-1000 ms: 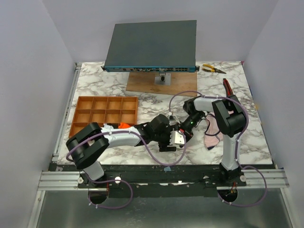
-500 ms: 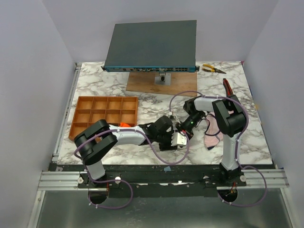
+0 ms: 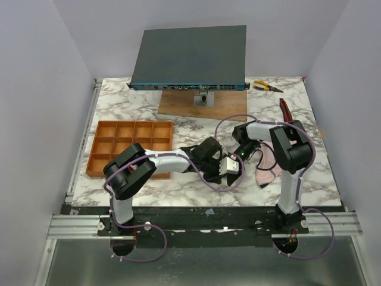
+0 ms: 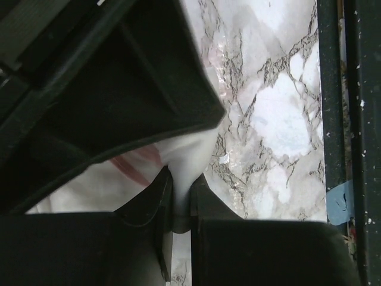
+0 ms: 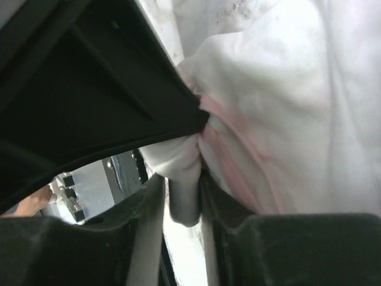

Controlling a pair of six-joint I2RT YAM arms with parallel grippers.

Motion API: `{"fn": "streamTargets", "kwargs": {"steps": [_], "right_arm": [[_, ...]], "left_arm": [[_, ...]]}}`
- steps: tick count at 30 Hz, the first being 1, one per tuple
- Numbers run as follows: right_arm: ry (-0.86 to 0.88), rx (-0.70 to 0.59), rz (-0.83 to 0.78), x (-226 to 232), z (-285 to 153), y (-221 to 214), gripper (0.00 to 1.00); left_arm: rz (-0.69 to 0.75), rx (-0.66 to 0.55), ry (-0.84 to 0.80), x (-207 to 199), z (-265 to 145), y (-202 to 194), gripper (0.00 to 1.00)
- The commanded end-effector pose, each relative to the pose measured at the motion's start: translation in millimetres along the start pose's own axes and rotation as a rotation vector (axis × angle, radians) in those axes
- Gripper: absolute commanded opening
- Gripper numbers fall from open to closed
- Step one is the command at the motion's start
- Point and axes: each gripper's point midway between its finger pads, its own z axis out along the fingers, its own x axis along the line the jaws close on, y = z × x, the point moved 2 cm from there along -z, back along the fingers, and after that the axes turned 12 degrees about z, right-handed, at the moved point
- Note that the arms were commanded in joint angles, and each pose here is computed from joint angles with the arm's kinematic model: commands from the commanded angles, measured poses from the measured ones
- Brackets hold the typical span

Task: Roll the underwear
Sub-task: Roll the underwear to the center of the board.

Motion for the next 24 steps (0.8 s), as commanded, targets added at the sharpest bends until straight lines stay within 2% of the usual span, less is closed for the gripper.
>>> {"fn": "streamTargets", "kwargs": {"steps": [1, 5, 16, 24], "right_arm": [[-0.214, -0.054, -0.124, -38.2, -17.5, 16.3, 0.44], [-0.267, -0.110, -0.131, -35.9, -31.6, 21.0, 0.54], [-0.424, -0.311, -0.118, -36.8, -76.5, 23.8, 0.57], [-0.547, -0.502, -0.228, -14.2, -100.6, 34.9, 0.61]], "left_arm": [[-0.162, 0.011, -0.145, -16.9, 1.1, -16.7, 0.00], [-0.230, 0.000, -0.190, -11.7, -0.1, -16.8, 0.00], [-0.372, -0.043, -0.247, -0.1, -9.1, -20.0, 0.00], [-0.497, -0.071, -0.329, 3.4, -14.6, -26.8, 0.00]]}}
